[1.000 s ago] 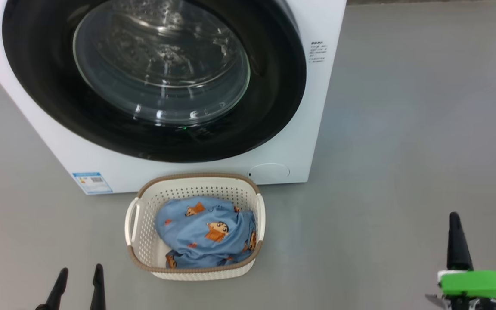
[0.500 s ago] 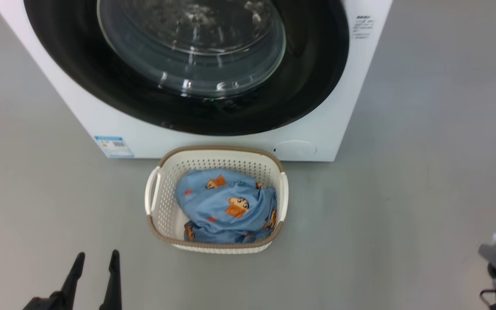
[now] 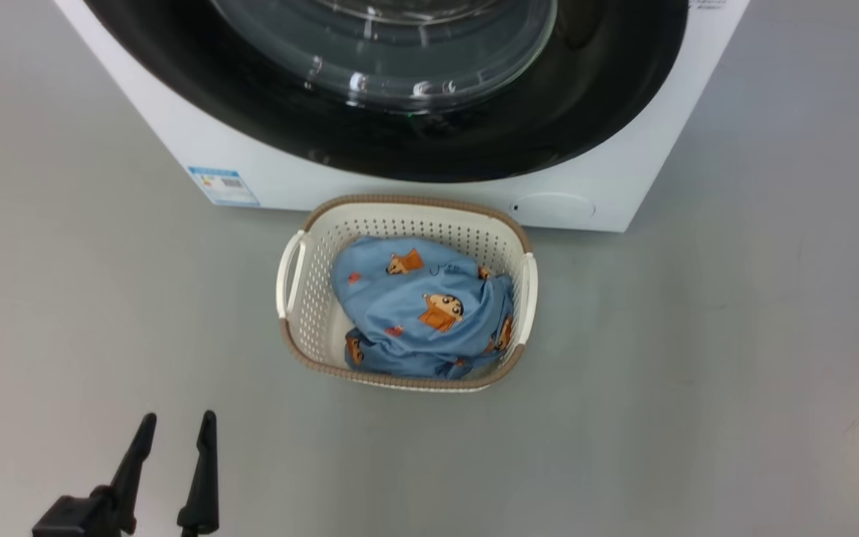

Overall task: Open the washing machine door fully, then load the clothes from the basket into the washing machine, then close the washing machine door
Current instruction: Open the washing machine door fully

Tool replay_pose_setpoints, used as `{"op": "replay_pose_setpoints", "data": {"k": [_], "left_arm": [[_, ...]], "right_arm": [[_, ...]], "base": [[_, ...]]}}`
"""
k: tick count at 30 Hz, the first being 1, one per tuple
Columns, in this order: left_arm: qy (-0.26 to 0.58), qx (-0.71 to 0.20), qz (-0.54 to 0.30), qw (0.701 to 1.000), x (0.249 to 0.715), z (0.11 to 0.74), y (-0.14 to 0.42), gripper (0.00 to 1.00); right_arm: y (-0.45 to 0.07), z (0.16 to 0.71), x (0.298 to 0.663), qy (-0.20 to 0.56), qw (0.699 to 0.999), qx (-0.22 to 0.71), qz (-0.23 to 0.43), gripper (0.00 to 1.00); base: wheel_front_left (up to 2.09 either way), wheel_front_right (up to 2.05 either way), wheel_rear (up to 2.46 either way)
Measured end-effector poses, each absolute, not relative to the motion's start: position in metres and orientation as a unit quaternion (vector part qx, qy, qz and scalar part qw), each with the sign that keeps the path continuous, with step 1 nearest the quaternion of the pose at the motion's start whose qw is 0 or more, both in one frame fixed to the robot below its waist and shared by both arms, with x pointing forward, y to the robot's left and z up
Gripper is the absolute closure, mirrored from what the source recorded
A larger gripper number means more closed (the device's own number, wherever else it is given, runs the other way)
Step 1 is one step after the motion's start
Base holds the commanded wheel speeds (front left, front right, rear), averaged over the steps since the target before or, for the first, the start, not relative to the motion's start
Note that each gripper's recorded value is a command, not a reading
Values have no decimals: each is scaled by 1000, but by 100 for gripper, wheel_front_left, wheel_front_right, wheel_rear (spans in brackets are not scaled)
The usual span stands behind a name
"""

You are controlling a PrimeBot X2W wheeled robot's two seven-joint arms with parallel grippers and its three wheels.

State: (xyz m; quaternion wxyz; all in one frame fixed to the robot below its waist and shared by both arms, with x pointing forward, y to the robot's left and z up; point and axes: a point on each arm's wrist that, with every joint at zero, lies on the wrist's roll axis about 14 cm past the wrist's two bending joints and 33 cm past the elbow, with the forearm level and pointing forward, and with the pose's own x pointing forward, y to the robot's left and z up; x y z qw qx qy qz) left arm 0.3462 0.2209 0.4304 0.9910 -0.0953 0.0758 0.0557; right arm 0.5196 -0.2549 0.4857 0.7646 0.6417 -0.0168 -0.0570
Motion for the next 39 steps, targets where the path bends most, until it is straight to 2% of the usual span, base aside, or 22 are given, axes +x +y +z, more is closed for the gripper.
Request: {"op": "replay_pose_setpoints", "data": {"k": [18, 39], "left_arm": [[109, -97, 84, 986, 359, 405, 236, 0], [143, -88, 111, 979, 357, 383, 251, 0]], "right_arm": [[-185, 516, 610, 14, 773, 629, 81, 100], [-120, 529, 660, 56, 780, 594, 189, 100]], "base": [[0, 0, 0], [0, 0, 0]]}}
